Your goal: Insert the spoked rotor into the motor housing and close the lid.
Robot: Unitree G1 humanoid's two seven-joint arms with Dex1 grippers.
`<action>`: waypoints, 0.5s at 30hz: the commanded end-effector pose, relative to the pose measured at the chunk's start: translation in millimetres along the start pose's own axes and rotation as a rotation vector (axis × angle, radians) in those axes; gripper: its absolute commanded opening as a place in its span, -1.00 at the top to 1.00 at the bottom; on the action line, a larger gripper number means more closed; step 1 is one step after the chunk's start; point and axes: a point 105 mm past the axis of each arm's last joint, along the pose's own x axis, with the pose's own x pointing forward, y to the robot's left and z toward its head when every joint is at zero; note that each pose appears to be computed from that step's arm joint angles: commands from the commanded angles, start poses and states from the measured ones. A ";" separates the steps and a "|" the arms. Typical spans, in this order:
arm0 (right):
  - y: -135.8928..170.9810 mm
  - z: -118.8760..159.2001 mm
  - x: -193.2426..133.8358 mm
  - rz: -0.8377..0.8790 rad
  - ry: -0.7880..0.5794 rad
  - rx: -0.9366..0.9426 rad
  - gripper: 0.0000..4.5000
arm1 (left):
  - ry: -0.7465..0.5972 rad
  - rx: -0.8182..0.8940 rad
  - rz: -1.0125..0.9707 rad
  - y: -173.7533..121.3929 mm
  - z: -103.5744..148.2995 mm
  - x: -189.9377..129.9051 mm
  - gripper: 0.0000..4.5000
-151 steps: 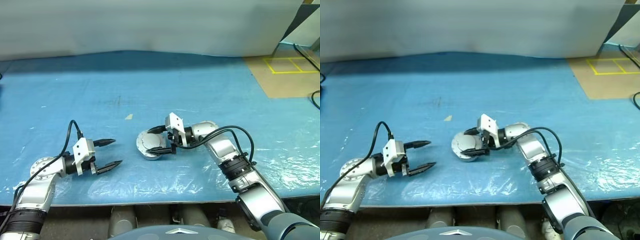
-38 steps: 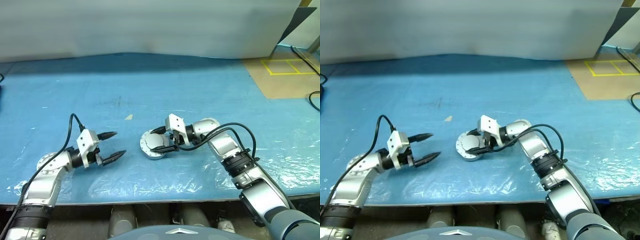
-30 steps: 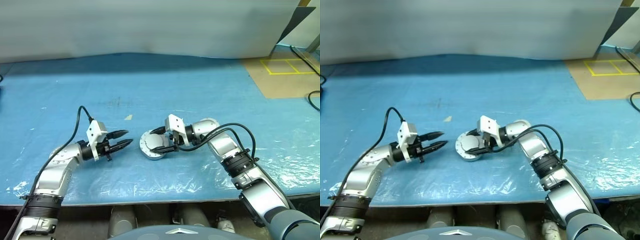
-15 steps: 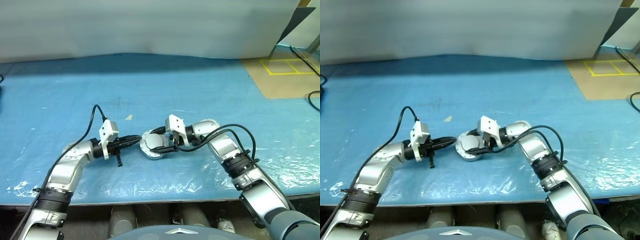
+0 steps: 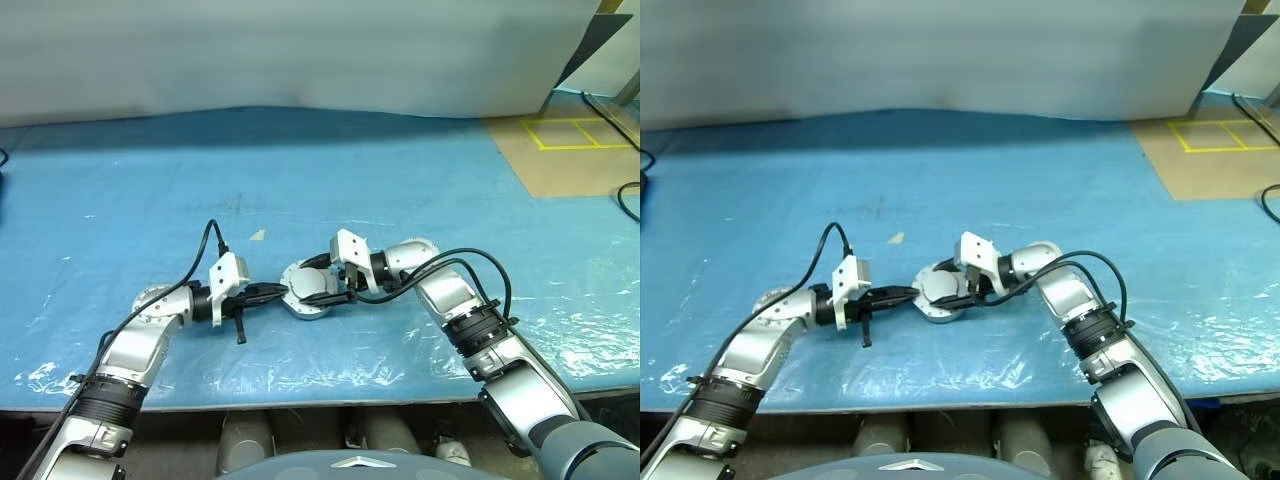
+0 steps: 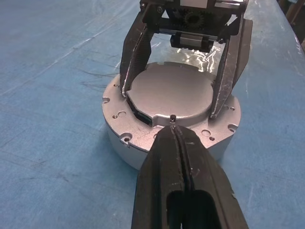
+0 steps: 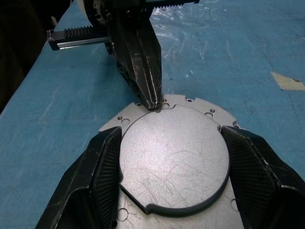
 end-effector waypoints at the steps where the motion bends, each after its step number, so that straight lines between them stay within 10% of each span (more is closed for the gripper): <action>1: -3.4 -10.7 -8.2 -0.047 0.034 0.044 -0.75 | 0.057 -0.015 -0.018 -5.4 -15.7 0.9 1.00; 3: -3.1 10.2 -16.1 -0.043 -0.074 0.060 -0.99 | 0.062 -0.010 -0.016 -5.1 -16.5 1.2 1.00; 15: 2.9 57.2 -60.3 -0.093 -0.350 0.229 -0.99 | 0.042 0.005 -0.012 -3.7 -1.2 5.9 1.00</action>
